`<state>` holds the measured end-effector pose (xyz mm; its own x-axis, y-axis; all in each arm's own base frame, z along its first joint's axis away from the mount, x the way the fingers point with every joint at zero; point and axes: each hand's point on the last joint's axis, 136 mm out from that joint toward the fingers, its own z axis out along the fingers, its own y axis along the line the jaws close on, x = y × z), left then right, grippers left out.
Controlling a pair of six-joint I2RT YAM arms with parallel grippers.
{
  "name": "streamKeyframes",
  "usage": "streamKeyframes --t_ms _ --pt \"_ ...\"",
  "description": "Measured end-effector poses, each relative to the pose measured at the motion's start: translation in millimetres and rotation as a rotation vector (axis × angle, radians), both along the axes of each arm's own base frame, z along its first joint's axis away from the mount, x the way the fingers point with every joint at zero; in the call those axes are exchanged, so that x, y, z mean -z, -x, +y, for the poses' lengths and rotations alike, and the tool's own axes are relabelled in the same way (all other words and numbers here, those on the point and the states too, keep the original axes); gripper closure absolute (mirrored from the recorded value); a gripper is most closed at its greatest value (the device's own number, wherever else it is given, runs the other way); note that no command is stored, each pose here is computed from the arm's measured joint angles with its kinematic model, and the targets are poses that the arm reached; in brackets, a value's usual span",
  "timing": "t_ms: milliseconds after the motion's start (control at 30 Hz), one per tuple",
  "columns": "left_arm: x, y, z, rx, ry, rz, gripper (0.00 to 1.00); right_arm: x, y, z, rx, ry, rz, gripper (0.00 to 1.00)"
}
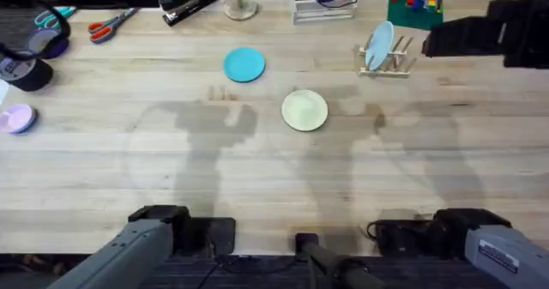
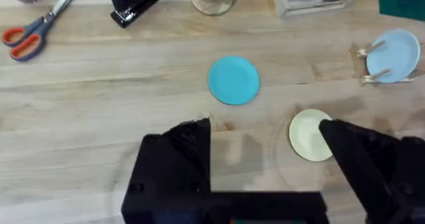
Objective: Pick up the plates from the table one by one and place each into a slot on the dish rack.
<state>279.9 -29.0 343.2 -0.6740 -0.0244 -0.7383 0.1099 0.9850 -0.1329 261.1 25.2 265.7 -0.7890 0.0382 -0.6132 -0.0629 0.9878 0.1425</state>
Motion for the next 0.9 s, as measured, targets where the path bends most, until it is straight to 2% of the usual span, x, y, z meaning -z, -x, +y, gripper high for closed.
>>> streamKeyframes --t_ms 100,167,333,367,700,833,900 --pt "7.1 -1.0 -1.0 0.003 0.005 0.034 0.011 4.4 -2.6 1.1 0.005 -0.012 0.02 0.007" --pt "10.0 -0.8 -1.7 0.003 0.012 0.05 0.142 4.4 -2.8 1.2 0.008 -0.015 0.021 0.007" --pt "12.5 1.0 -2.4 0.005 0.015 0.064 0.9 3.4 -3.5 1.2 0.01 -0.017 0.017 0.007" --pt "12.8 1.4 -2.5 0.006 0.015 0.066 0.938 2.9 -4.1 1.3 0.009 -0.018 0.014 0.007" --pt "19.8 10.2 -5.6 -0.001 0.048 0.117 0.96 2.7 -4.3 1.8 0.008 -0.02 0.012 0.007" --pt "27.0 21.4 -18.3 0.046 0.107 0.181 0.961 2.7 -4.3 1.8 0.008 -0.02 0.012 0.007" --pt "30.0 21.6 -27.3 0.08 0.149 0.211 0.961 2.6 -4.3 2.1 0.007 -0.021 0.012 0.007"
